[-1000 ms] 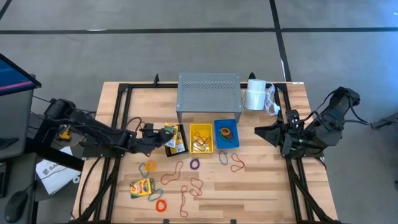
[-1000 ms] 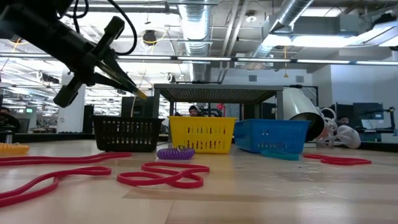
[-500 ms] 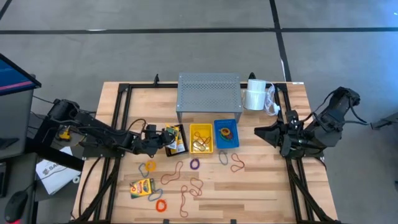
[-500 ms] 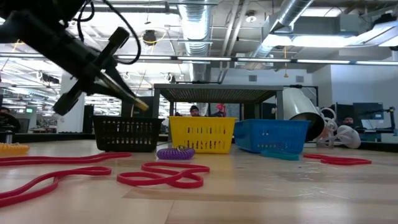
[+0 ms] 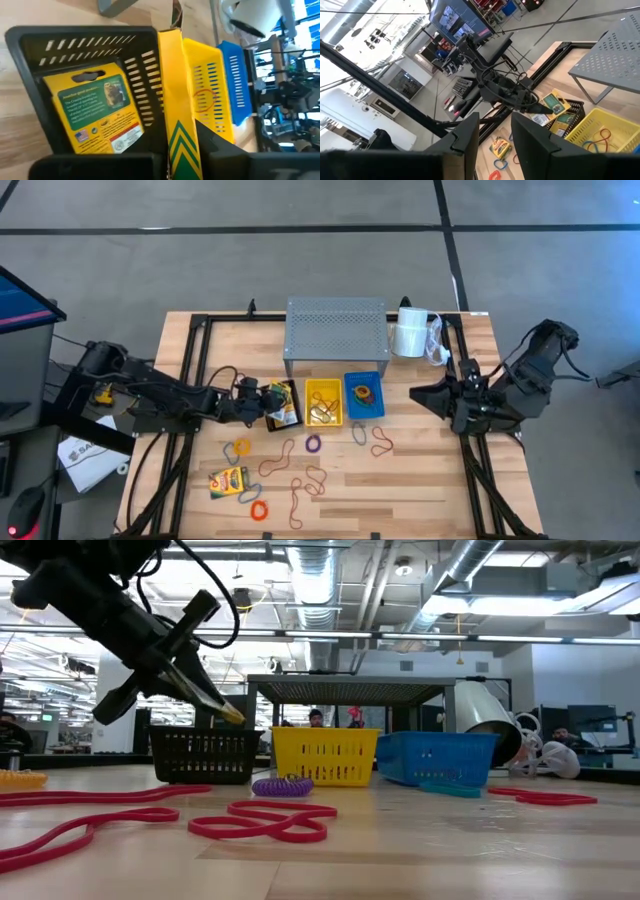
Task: Pick & Place Office Desk Supplies
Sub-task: Put the crayon box into the black basket
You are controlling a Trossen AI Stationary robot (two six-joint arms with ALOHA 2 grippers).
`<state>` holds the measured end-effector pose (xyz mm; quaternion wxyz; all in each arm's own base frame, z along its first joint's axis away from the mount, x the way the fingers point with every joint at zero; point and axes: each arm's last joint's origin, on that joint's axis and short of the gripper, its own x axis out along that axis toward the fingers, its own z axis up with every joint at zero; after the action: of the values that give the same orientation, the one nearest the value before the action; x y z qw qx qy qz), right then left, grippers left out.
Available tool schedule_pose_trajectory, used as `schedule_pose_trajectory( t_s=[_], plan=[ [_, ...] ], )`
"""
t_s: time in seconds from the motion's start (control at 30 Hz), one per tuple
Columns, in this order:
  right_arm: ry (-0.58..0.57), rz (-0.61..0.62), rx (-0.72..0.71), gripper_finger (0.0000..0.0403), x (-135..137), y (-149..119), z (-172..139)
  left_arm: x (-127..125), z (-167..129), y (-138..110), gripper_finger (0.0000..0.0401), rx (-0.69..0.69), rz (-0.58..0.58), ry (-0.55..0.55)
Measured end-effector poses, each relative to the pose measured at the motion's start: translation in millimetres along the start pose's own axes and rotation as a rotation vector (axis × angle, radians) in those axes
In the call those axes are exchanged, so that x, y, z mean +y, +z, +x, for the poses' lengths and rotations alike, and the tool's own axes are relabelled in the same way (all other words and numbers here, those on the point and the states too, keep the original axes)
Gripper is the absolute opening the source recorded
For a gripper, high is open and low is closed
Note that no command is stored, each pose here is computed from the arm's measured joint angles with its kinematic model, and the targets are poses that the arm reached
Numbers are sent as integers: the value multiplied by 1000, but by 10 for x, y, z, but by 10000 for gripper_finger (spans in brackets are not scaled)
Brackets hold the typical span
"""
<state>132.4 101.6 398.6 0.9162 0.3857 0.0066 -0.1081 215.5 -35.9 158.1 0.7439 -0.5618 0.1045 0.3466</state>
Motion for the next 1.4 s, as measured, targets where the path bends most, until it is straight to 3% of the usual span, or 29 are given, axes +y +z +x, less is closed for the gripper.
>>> schedule_pose_trajectory(
  t_s=[0.87,1.1,1.4],
  plan=[
    [2,-5,4,111,2,-5,-7,63,134,-99,27,76,20,42],
    [2,-5,4,111,2,-5,-6,62,151,-88,60,142,8,48],
    [2,-5,4,111,2,-6,-6,55,183,-36,119,130,-14,48]
  ],
)
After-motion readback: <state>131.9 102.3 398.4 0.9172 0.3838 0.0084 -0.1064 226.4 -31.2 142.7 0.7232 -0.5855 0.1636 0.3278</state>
